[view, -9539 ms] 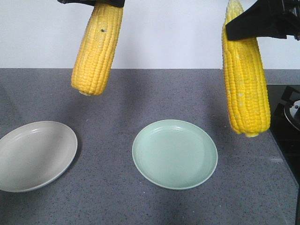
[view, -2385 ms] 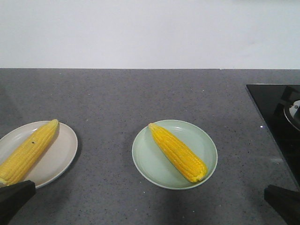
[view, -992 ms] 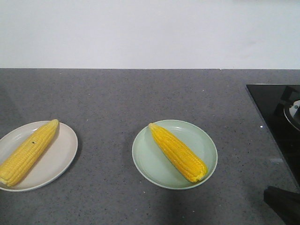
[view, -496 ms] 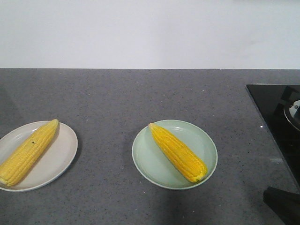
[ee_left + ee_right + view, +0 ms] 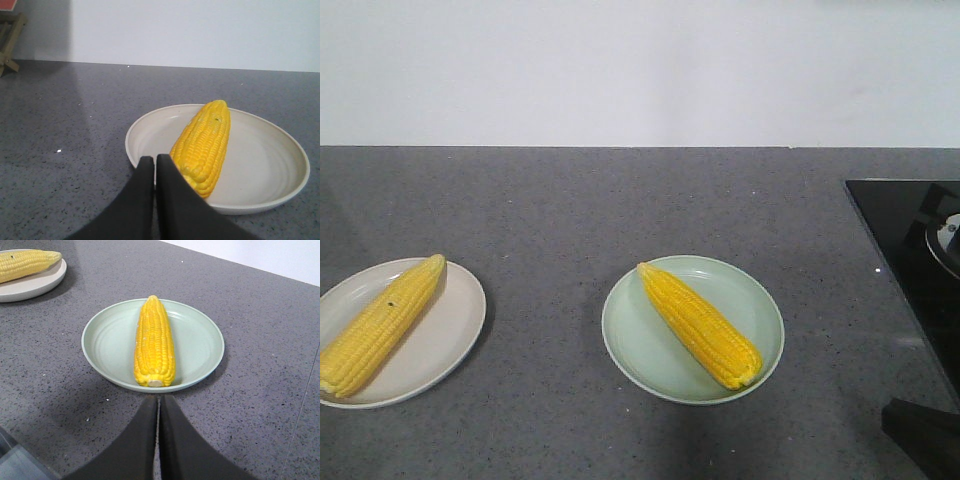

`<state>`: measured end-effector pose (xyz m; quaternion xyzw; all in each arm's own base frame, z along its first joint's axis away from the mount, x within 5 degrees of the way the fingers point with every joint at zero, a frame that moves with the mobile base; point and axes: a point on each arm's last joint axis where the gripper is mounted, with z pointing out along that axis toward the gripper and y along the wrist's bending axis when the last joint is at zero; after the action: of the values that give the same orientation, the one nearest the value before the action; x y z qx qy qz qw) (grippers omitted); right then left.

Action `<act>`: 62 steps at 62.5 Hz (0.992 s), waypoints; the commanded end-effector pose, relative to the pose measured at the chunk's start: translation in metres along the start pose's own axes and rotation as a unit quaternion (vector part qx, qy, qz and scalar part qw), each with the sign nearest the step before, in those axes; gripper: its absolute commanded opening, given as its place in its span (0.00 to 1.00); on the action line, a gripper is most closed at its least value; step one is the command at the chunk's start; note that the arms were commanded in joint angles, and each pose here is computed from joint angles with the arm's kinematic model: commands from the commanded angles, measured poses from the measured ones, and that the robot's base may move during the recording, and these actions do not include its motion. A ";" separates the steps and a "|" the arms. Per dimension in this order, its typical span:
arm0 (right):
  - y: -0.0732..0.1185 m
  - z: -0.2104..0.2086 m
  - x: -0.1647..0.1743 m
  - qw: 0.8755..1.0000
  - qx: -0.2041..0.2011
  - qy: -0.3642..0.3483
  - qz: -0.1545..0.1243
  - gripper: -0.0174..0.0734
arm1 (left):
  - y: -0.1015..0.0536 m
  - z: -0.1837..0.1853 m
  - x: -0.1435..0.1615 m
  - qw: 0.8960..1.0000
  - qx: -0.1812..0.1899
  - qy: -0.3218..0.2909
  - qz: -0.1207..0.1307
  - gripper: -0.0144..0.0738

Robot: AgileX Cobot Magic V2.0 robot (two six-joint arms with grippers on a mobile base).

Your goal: Distribute corn equally

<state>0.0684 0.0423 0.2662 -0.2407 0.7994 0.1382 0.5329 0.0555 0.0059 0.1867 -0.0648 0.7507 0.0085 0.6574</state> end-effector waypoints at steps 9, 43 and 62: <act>-0.003 -0.003 -0.014 0.999 0.013 -0.040 0.002 0.19 | -0.001 0.000 -0.003 0.999 0.005 -0.036 -0.007 0.16; -0.005 0.002 0.003 0.998 0.033 -0.032 -0.035 0.19 | -0.001 0.000 -0.003 0.999 0.005 -0.036 -0.007 0.16; -0.012 -0.007 0.021 0.984 0.099 -0.146 0.001 0.19 | -0.001 0.000 -0.003 0.999 0.005 -0.036 -0.007 0.16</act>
<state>0.0629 0.0290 0.2375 -0.1944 0.7699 0.1019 0.5992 0.0555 0.0059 0.1867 -0.0667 0.7506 0.0068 0.6574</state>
